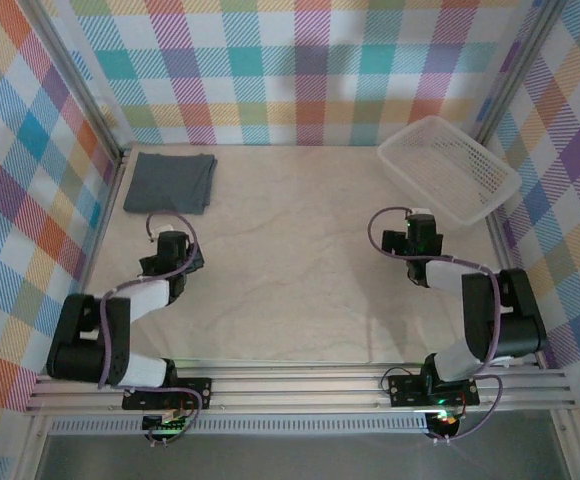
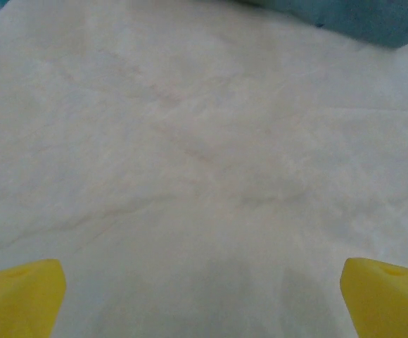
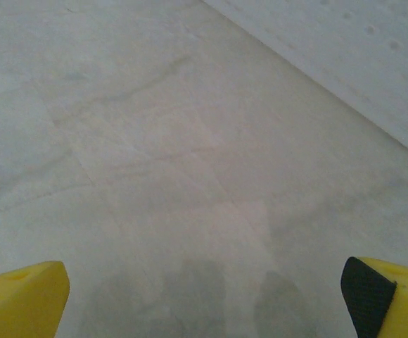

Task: Fold and stack the t-shirts

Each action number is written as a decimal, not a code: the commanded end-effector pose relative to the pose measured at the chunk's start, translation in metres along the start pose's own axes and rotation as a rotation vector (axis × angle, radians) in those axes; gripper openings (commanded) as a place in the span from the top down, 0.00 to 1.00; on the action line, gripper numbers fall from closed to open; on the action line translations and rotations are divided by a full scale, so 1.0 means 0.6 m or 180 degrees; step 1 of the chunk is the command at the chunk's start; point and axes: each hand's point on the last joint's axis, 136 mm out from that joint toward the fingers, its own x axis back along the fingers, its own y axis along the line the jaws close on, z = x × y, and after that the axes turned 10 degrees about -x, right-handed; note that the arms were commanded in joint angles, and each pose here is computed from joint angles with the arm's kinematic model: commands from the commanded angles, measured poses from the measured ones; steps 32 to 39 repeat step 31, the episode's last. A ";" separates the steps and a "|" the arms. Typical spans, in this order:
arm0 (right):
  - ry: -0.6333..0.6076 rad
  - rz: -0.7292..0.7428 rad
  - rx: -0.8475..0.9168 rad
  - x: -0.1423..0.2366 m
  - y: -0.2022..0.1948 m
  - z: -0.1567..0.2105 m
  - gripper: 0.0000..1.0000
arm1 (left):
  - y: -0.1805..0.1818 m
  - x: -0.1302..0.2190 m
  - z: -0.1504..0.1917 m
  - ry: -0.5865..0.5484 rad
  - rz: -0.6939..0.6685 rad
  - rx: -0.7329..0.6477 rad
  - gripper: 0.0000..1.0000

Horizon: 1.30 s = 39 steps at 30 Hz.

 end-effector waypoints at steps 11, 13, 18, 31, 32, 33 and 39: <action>-0.1110 -0.0499 -0.0101 0.043 -0.001 -0.046 0.00 | -0.048 0.003 -0.071 -0.0972 0.0282 -0.0164 0.00; -0.0893 -0.0503 -0.0093 0.026 0.004 -0.045 0.00 | -0.044 -0.002 -0.068 -0.0971 0.0292 -0.0135 0.00; -0.0895 -0.0543 -0.0108 0.027 0.002 -0.045 0.00 | -0.041 -0.003 -0.070 -0.0973 0.0307 -0.0101 0.00; -0.0841 -0.0730 -0.0026 0.028 0.017 -0.042 0.00 | -0.042 -0.001 -0.071 -0.0996 0.0313 -0.0100 0.00; -0.0841 -0.0730 -0.0026 0.028 0.017 -0.042 0.00 | -0.042 -0.001 -0.071 -0.0996 0.0313 -0.0100 0.00; -0.0841 -0.0730 -0.0026 0.028 0.017 -0.042 0.00 | -0.042 -0.001 -0.071 -0.0996 0.0313 -0.0100 0.00; -0.0841 -0.0730 -0.0026 0.028 0.017 -0.042 0.00 | -0.042 -0.001 -0.071 -0.0996 0.0313 -0.0100 0.00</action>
